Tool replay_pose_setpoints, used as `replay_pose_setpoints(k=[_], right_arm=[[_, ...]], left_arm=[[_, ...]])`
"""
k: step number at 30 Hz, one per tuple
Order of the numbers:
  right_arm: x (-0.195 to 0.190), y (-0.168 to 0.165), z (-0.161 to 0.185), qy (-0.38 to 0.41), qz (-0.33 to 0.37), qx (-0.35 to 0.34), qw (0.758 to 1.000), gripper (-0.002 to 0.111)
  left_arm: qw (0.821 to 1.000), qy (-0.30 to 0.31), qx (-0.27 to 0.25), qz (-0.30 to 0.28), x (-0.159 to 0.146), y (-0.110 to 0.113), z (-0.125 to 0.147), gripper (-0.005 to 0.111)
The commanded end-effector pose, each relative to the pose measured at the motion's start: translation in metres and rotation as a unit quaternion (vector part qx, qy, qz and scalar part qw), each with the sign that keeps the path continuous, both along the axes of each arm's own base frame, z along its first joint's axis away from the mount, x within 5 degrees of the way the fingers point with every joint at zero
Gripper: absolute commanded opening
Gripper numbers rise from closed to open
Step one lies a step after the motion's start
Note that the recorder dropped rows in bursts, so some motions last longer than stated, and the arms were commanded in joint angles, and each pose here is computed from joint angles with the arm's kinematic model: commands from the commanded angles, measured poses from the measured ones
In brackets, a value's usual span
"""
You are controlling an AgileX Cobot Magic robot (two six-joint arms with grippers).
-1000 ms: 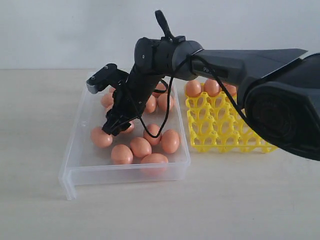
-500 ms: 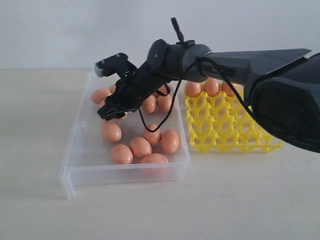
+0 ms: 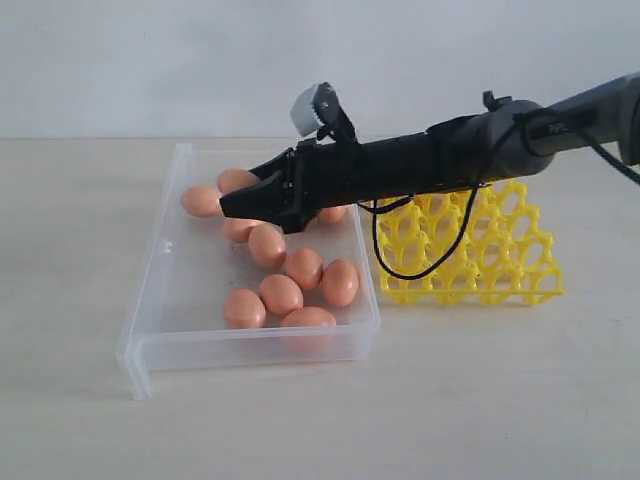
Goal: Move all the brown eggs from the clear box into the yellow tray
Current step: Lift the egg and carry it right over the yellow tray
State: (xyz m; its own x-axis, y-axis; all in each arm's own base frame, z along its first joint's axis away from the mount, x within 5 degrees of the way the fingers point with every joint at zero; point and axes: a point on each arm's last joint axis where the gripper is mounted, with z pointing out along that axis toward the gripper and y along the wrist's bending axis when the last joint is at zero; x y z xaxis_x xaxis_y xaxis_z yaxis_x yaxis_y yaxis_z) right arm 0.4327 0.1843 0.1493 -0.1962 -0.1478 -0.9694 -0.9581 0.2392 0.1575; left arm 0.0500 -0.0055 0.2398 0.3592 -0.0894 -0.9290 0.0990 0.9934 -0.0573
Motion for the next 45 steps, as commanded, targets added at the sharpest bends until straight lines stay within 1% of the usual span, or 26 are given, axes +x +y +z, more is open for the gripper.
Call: replay_pose_setpoints(k=[1, 5, 6, 8, 10, 13, 15, 18, 22, 23, 24, 27, 30, 33, 34, 35, 36, 37, 38, 39, 40, 42, 43, 44, 45], right_arm=[[0.001, -0.024, 0.023, -0.033, 0.005, 0.048, 0.998, 0.0], [0.001, -0.043, 0.05, -0.06, -0.014, 0.051, 0.997, 0.0], [0.002, -0.046, 0.054, -0.064, -0.031, 0.04, 0.997, 0.0], [0.01, -0.057, 0.059, -0.072, -0.105, -0.012, 0.992, 0.0], [0.019, -0.067, 0.058, -0.079, -0.174, -0.082, 0.978, 0.0], [0.027, -0.076, 0.049, -0.094, -0.227, -0.177, 0.953, 0.0], [0.031, -0.082, 0.045, -0.101, -0.26, -0.222, 0.934, 0.0], [0.034, -0.087, 0.043, -0.105, -0.281, -0.247, 0.921, 0.0], [0.032, -0.084, 0.043, -0.108, -0.269, -0.245, 0.925, 0.0], [0.033, -0.084, 0.043, -0.109, -0.279, -0.253, 0.92, 0.0], [0.034, -0.085, 0.044, -0.111, -0.297, -0.267, 0.91, 0.0], [0.04, -0.1, 0.048, -0.13, -0.365, -0.333, 0.86, 0.0], [0.042, -0.117, 0.054, -0.145, -0.419, -0.38, 0.812, 0.0], [0.044, -0.137, 0.063, -0.173, -0.488, -0.439, 0.734, 0.0], [0.044, -0.142, 0.067, -0.183, -0.51, -0.443, 0.714, 0.0], [0.044, -0.145, 0.07, -0.19, -0.532, -0.433, 0.702, 0.0], [0.044, -0.145, 0.072, -0.197, -0.545, -0.415, 0.702, 0.0], [0.043, -0.142, 0.075, -0.205, -0.553, -0.383, 0.711, 0.0], [0.042, -0.138, 0.077, -0.214, -0.554, -0.345, 0.727, 0.0], [0.039, -0.134, 0.076, -0.205, -0.563, -0.289, 0.747, 0.0], [0.035, -0.128, 0.076, -0.217, -0.554, -0.236, 0.768, 0.0], [0.021, -0.117, 0.074, -0.266, -0.506, -0.128, 0.81, 0.0], [0.01, -0.113, 0.067, -0.26, -0.475, -0.055, 0.839, 0.0], [0.001, -0.112, 0.067, -0.277, -0.442, -0.001, 0.853, 0.0], [-0.007, -0.112, 0.063, -0.274, -0.421, 0.035, 0.864, 0.0]], left_arm=[[1.0, 0.002, -0.006, -0.003, 0.0, 0.0, -0.002, 0.004], [1.0, 0.002, -0.006, -0.003, 0.0, 0.0, -0.002, 0.004], [1.0, 0.002, -0.006, -0.003, 0.0, 0.0, -0.002, 0.004], [1.0, 0.002, -0.006, -0.003, 0.0, 0.0, -0.002, 0.004], [1.0, 0.002, -0.006, -0.003, 0.0, 0.0, -0.002, 0.004], [1.0, 0.002, -0.006, -0.003, 0.0, 0.0, -0.002, 0.004], [1.0, 0.002, -0.006, -0.003, 0.0, 0.0, -0.002, 0.004], [1.0, 0.002, -0.006, -0.003, 0.0, 0.0, -0.002, 0.004], [1.0, 0.002, -0.006, -0.003, 0.0, 0.0, -0.002, 0.004], [1.0, 0.002, -0.006, -0.003, 0.0, 0.0, -0.002, 0.004], [1.0, 0.002, -0.006, -0.003, 0.0, 0.0, -0.002, 0.004], [1.0, 0.002, -0.006, -0.003, 0.0, 0.0, -0.002, 0.004], [1.0, 0.002, -0.006, -0.003, 0.0, 0.0, -0.002, 0.004], [1.0, 0.002, -0.006, -0.003, 0.0, 0.0, -0.002, 0.004], [1.0, 0.002, -0.006, -0.003, 0.0, 0.0, -0.002, 0.004], [1.0, 0.002, -0.006, -0.003, 0.0, 0.0, -0.002, 0.004], [1.0, 0.002, -0.006, -0.003, 0.0, 0.0, -0.002, 0.004], [1.0, 0.002, -0.006, -0.003, 0.0, 0.0, -0.002, 0.004], [1.0, 0.002, -0.006, -0.003, 0.0, 0.0, -0.002, 0.004], [1.0, 0.002, -0.006, -0.003, 0.0, 0.0, -0.002, 0.004], [1.0, 0.002, -0.006, -0.003, 0.0, 0.0, -0.002, 0.004], [1.0, 0.004, -0.005, -0.003, 0.0, 0.0, -0.002, 0.004], [1.0, 0.004, -0.005, -0.003, 0.0, 0.0, -0.002, 0.004], [1.0, 0.004, -0.005, -0.003, 0.0, 0.0, -0.002, 0.004], [1.0, 0.004, -0.005, -0.003, 0.0, 0.0, -0.002, 0.004]])
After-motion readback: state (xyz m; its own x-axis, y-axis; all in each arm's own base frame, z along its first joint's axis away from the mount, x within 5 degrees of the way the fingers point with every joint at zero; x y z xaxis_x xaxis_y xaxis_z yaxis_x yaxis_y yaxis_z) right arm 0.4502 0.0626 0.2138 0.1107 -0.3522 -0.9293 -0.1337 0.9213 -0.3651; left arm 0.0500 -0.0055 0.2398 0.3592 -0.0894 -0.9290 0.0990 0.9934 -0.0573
